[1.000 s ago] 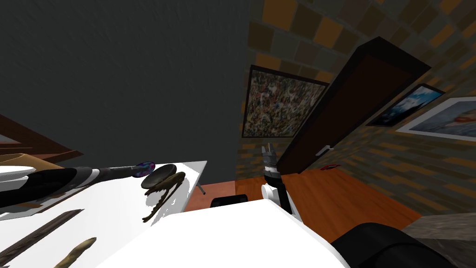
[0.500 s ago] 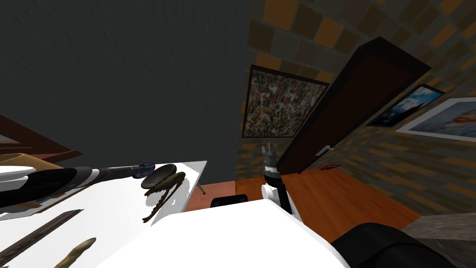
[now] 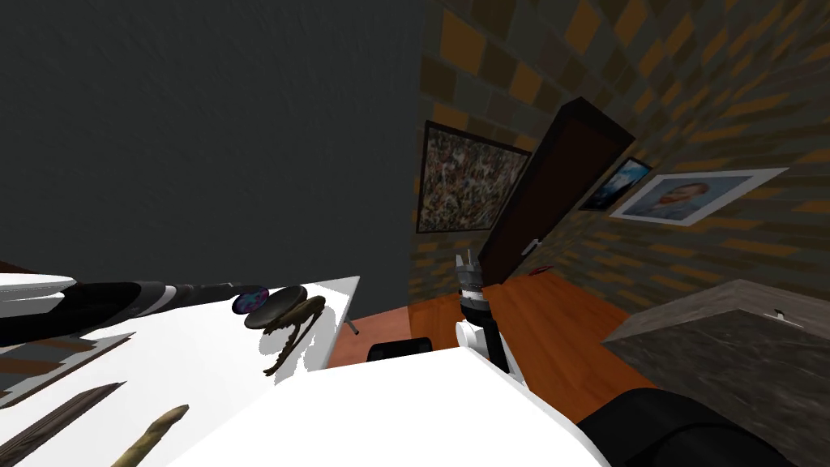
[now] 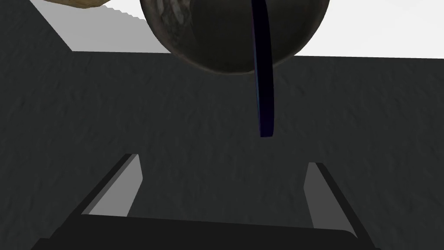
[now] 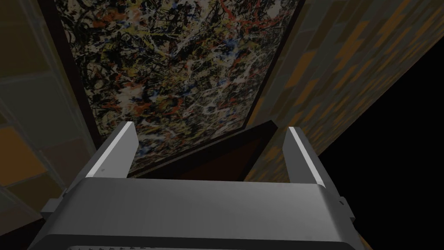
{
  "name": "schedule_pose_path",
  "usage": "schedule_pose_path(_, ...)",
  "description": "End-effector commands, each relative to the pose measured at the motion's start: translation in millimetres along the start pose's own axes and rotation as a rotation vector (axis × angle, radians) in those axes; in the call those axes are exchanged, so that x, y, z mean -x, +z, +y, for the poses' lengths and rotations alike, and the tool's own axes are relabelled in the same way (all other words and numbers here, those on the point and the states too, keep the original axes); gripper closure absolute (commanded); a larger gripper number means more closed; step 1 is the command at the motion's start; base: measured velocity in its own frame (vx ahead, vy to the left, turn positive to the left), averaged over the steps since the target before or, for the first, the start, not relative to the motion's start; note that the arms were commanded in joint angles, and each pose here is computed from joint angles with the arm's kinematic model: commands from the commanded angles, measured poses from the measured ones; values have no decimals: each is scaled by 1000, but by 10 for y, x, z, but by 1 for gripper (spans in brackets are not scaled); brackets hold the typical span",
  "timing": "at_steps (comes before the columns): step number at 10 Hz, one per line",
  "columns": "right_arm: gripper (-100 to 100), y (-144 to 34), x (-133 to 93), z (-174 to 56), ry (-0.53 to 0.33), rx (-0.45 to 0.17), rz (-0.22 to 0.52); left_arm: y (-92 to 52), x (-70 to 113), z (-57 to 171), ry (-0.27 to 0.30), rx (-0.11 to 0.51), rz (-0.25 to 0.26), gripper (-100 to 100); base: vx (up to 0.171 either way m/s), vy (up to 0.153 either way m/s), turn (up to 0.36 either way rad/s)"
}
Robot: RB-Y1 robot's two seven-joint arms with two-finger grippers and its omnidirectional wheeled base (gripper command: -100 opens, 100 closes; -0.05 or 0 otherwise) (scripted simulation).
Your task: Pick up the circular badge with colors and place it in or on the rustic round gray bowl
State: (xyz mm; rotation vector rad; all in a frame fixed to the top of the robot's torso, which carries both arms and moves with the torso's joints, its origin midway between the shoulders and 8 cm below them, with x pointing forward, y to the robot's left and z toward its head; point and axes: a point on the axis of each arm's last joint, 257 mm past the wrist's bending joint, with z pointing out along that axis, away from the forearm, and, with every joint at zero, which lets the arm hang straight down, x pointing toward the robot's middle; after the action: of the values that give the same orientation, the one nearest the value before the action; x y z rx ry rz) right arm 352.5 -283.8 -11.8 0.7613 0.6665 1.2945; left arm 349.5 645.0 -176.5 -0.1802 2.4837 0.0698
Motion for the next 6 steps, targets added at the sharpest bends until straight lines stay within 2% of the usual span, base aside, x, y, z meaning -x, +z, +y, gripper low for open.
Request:
schedule_pose_path(1, 0, 0, 0, 0, 0, 0, 0, -12, 86, 19, -26, 26, 1, -100, -140, 52, -183)
schedule_pose_path(3, 0, 0, 0, 0, 0, 0, 0, -30, 158, 37, -64, 47, 0, -100, -138, 48, -197)
schedule_pose_path(4, 0, 1, -1, 1, 0, 0, 0, -44, 223, 53, -88, 69, -1, -100, -240, 106, -461)
schedule_pose_path(5, 0, 1, -1, 1, 0, 0, 0, -46, 229, 52, -93, 69, -1, -100, -179, 101, -115)
schedule_pose_path(6, 0, 0, 1, 0, 0, 0, 0, -60, 299, 62, -121, 91, -3, -100, -150, 52, -129)
